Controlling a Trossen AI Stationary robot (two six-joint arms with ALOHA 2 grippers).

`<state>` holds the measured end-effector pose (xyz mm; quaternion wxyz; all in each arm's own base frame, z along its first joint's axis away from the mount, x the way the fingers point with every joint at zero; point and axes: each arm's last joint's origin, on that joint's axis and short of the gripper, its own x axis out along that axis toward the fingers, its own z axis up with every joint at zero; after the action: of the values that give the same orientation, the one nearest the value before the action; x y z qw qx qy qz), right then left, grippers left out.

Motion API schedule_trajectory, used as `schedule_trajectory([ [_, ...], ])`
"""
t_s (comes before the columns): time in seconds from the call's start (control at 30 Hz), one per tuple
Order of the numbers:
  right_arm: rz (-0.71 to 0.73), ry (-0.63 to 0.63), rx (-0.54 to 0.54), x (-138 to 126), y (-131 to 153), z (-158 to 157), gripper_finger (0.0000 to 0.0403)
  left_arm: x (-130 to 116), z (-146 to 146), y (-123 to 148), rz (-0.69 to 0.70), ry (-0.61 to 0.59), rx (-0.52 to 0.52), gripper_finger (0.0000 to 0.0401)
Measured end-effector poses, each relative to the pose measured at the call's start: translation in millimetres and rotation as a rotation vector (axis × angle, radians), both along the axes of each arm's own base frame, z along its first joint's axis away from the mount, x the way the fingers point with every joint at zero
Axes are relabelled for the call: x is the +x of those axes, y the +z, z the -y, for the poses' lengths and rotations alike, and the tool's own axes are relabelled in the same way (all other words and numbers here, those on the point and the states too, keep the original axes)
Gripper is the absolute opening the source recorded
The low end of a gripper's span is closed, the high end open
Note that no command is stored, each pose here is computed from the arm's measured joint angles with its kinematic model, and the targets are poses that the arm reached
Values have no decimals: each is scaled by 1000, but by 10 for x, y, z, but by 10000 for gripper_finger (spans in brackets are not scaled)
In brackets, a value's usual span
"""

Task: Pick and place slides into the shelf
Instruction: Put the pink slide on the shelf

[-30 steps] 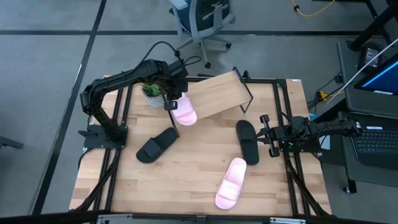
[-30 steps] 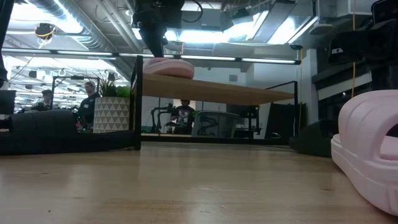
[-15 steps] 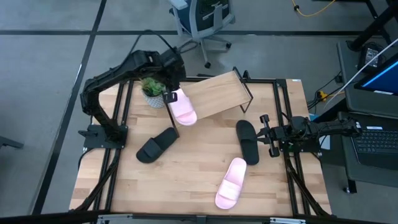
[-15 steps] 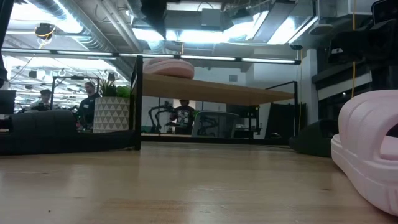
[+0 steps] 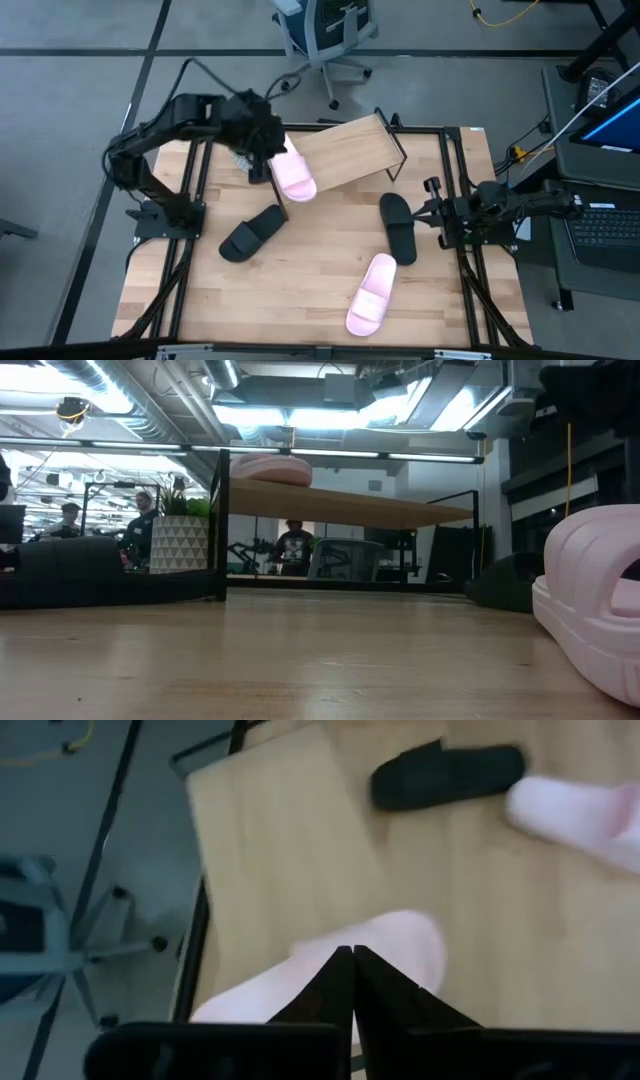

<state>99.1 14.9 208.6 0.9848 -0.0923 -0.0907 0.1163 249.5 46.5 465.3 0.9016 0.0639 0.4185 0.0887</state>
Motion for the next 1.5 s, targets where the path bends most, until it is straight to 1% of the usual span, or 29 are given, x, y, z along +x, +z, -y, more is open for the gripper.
schedule_trajectory([
  [0.07, -16, 6, -1, 16, 46, -9, 10, 12, 141, 26, 26, -30, 4, 4],
  [0.2, -71, 37, -9, 77, 142, -49, 10, 58, 405, 14, 44, -23, 58, 1],
  [0.27, -95, 58, -13, 119, 196, -79, 9, 124, 533, -60, 54, -39, 76, 1],
  [0.37, -121, 89, -23, 188, 298, -130, 5, 205, 737, -198, 68, -96, 91, 1],
  [0.43, -139, 110, -27, 229, 362, -165, 4, 210, 836, -246, 117, -118, 98, 1],
  [0.5, -160, 134, -30, 276, 400, -208, 5, 205, 915, -352, 144, -147, 91, 2],
  [0.6, -195, 172, -22, 331, 442, -288, 6, 164, 991, -567, 169, -155, 65, 1],
  [0.67, -221, 190, -2, 359, 479, -345, 4, 100, 1035, -683, 222, -152, 35, 1],
  [0.73, -278, 212, -3, 386, 511, -410, 3, 21, 1077, -801, 279, -163, 16, 2],
  [0.8, -368, 197, 18, 405, 534, -467, 3, -41, 1133, -955, 329, -189, 4, 1],
  [0.9, -474, 138, 39, 447, 594, -545, 4, -166, 1188, -1163, 399, -216, -14, 1],
  [0.97, -529, 143, 40, 482, 630, -610, 4, -232, 1222, -1273, 464, -209, -20, 2],
  [1.03, -587, 157, 47, 513, 654, -676, 4, -282, 1265, -1438, 488, -222, -25, 1],
  [1.13, -663, 167, 85, 562, 693, -768, 4, -309, 1337, -1657, 531, -252, -48, 1],
  [1.3, -764, 161, 145, 677, 633, -919, 4, -340, 1403, -1937, 573, -261, -55, 1],
  [1.43, -880, 91, 257, 818, 514, -1017, 4, -365, 1414, -2043, 592, -250, -52, 2],
  [1.5, -922, 66, 278, 902, 472, -1072, 6, -378, 1410, -2103, 593, -249, -53, 1],
])
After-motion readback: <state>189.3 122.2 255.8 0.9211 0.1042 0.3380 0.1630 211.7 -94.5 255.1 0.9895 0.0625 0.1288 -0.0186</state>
